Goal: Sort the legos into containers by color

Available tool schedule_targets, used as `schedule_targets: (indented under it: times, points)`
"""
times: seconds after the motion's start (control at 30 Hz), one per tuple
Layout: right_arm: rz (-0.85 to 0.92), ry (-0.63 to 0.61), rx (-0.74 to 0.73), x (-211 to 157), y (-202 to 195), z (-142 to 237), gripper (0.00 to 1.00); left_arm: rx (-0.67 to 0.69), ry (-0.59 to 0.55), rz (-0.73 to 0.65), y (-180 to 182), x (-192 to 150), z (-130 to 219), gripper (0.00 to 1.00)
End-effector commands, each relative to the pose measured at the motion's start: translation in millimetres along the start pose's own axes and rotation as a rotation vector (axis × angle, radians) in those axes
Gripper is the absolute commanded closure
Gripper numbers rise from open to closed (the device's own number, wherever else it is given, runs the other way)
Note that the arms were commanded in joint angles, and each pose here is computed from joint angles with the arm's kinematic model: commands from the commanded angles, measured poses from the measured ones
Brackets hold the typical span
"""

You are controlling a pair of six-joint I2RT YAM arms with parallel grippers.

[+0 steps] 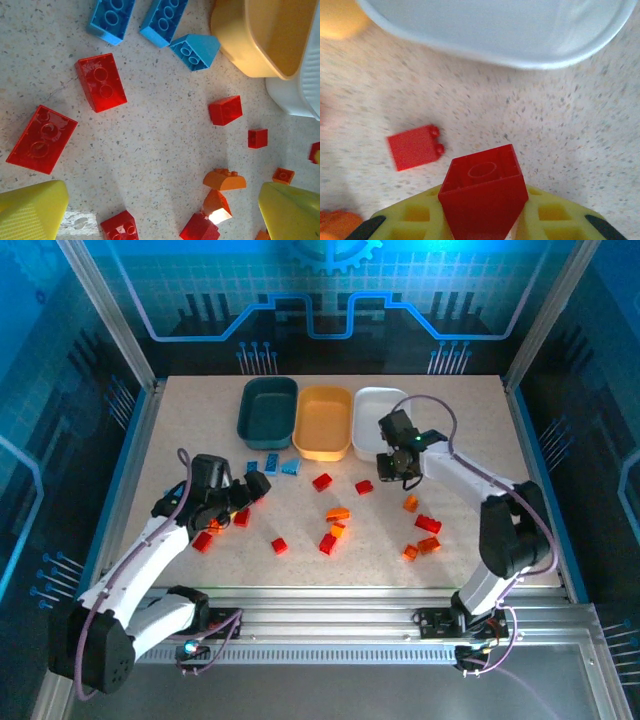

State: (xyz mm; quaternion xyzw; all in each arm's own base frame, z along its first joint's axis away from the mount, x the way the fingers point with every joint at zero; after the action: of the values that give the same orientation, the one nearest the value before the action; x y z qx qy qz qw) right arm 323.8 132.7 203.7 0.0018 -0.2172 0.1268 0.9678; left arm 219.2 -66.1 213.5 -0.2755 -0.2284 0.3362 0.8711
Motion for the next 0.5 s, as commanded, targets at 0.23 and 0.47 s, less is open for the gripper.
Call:
schedule_targets:
  times: [0.23,0.47]
  points:
    - [0.002,0.017,-0.056,94.8,-24.3,-48.5,0.71,0.134,0.037,-0.024,6.6,6.3,-4.5,0.01]
    - [-0.005,0.051,-0.036,123.8,-33.8,-87.0,0.64,0.131,0.088,-0.013,13.5,2.9,-11.5,0.01]
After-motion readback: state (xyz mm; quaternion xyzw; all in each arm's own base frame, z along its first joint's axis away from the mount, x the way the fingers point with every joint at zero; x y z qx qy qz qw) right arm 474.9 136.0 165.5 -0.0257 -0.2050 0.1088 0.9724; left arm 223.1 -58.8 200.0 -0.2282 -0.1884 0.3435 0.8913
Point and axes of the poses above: each hand's point on the last joint's axis, 136 mm out from that joint toward the fingers, its own z axis back along the fingers, its own y axis along the line the jaws close on, x = y × z, the point moved 10 cm from there along z, back along the fingers, and after that the axes turned 10 degrees about z, right-handed, at the moved point
